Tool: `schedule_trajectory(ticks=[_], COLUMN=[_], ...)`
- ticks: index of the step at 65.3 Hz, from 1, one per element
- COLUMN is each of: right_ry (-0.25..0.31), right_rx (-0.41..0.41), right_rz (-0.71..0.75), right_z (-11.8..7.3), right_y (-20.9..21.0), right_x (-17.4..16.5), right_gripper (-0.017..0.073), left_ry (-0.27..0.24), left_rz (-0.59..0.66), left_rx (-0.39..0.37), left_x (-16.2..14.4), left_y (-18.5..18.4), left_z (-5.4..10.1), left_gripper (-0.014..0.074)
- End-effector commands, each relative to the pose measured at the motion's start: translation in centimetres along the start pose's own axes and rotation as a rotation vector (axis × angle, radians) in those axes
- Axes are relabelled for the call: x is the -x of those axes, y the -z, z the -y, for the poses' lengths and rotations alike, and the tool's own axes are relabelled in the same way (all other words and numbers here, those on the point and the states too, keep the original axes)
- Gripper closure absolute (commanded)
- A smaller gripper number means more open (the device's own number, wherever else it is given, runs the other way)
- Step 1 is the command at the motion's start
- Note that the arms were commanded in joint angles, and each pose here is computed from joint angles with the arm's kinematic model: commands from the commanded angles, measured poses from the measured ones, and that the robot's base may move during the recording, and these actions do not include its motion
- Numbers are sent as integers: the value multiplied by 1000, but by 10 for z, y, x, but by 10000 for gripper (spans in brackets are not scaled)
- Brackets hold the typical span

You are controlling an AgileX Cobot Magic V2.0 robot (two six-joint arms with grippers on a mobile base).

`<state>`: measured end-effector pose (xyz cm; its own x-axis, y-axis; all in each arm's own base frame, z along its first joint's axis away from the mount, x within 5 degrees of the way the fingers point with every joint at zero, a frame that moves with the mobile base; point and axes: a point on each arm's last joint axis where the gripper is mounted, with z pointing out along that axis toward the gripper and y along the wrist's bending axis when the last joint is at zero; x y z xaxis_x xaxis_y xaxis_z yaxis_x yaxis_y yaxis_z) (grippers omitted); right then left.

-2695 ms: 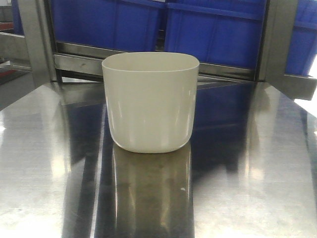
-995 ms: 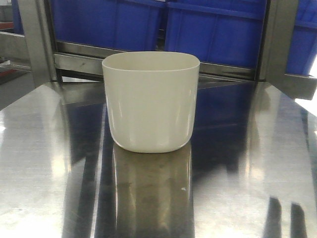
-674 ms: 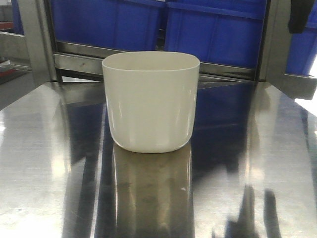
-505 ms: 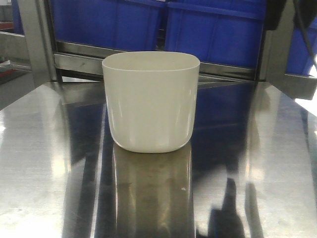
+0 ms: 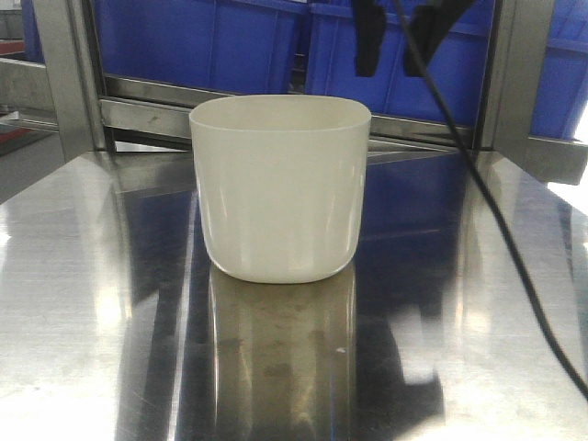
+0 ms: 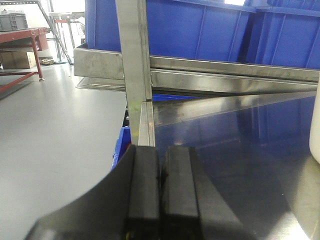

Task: Move white bin to right shelf second layer
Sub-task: 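Lower the right gripper over the white bin's rim and close on it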

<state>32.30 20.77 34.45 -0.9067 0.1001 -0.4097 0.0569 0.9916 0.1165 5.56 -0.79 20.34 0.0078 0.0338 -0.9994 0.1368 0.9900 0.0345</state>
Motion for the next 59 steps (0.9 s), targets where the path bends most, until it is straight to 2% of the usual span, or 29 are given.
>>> schedule_trajectory(ticks=[1, 21, 41, 59], right_ry=[17, 51, 15, 12], right_rx=[48, 15, -19, -11], right_rz=[78, 18, -5, -57], right_z=[-3, -11, 2, -4], right_y=[22, -2, -13, -25], right_x=[6, 2, 9, 5], right_gripper=[230, 230, 230, 230], left_ry=[9, 9, 9, 9], left_rz=[61, 61, 61, 61], left_rx=[3, 3, 3, 3], left_x=[-4, -4, -4, -4], left_y=[0, 0, 0, 0], left_z=[0, 0, 0, 0], left_gripper=[509, 509, 509, 509])
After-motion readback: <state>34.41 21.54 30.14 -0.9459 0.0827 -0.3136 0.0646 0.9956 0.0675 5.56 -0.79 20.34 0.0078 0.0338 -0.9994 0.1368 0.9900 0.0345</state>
